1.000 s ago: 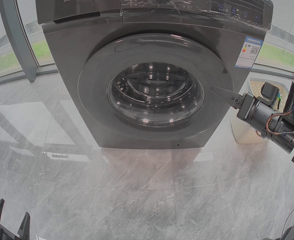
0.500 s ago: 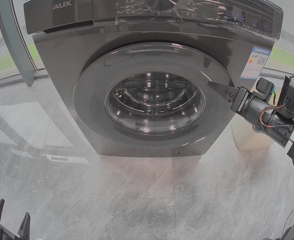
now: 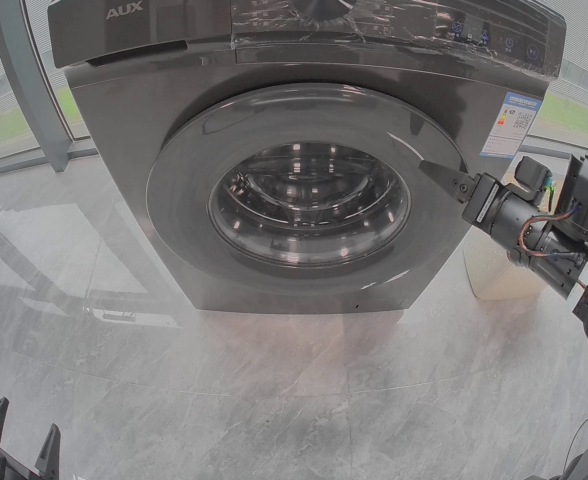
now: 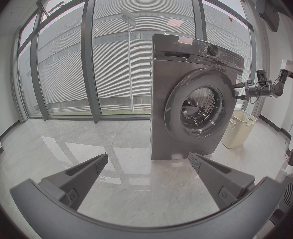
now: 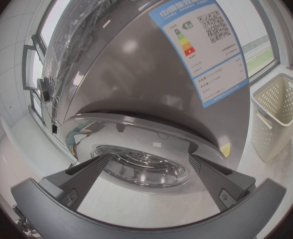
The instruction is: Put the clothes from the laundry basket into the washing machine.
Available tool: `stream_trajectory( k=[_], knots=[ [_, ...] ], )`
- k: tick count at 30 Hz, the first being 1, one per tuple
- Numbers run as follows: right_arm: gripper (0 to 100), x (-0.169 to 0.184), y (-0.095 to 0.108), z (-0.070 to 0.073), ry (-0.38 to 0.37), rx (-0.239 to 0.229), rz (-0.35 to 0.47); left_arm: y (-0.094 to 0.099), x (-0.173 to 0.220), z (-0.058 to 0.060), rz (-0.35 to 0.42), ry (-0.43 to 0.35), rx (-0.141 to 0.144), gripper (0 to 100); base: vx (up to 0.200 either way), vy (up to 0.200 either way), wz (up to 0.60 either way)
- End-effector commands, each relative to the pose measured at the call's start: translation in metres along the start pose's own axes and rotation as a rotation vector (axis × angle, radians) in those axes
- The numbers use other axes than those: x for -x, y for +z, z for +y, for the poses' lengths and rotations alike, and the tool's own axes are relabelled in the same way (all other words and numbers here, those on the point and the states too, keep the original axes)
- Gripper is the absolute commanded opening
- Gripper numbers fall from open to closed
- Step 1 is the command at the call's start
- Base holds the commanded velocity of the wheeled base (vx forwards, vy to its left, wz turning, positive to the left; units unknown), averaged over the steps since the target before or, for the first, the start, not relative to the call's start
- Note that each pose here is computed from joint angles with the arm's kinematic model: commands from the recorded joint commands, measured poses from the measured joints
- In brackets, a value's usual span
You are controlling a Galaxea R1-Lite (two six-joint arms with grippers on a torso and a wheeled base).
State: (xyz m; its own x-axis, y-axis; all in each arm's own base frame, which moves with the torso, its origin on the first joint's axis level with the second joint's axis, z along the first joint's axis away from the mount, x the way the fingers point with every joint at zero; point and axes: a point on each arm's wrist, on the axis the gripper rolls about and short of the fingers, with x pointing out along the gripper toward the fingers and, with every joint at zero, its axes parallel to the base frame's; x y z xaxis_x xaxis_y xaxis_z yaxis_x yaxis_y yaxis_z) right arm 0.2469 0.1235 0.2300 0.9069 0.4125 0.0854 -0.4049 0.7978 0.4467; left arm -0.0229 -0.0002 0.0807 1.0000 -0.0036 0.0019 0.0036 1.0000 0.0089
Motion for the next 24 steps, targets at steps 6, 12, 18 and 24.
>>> stream_trajectory(
  k=[6, 12, 18, 24],
  knots=[
    [100, 0.150, -0.021, 0.010, 0.217, 0.232, 0.088, -0.005, 0.000, 0.000, 0.007, 0.002, -0.002, 100, 0.000, 0.000, 0.00],
    [100, 0.210, -0.020, -0.019, 0.078, 0.357, -0.084, -0.005, 0.000, 0.000, 0.007, 0.002, -0.002, 100, 0.000, 0.000, 0.00],
    [100, 0.258, -0.028, -0.027, 0.002, 0.384, -0.178, -0.005, 0.000, 0.000, 0.007, 0.002, -0.002, 100, 0.000, 0.000, 0.00],
    [100, 0.306, -0.054, -0.032, -0.118, 0.408, -0.214, -0.005, 0.000, 0.000, 0.005, 0.002, -0.002, 100, 0.000, 0.000, 0.00]
  ],
)
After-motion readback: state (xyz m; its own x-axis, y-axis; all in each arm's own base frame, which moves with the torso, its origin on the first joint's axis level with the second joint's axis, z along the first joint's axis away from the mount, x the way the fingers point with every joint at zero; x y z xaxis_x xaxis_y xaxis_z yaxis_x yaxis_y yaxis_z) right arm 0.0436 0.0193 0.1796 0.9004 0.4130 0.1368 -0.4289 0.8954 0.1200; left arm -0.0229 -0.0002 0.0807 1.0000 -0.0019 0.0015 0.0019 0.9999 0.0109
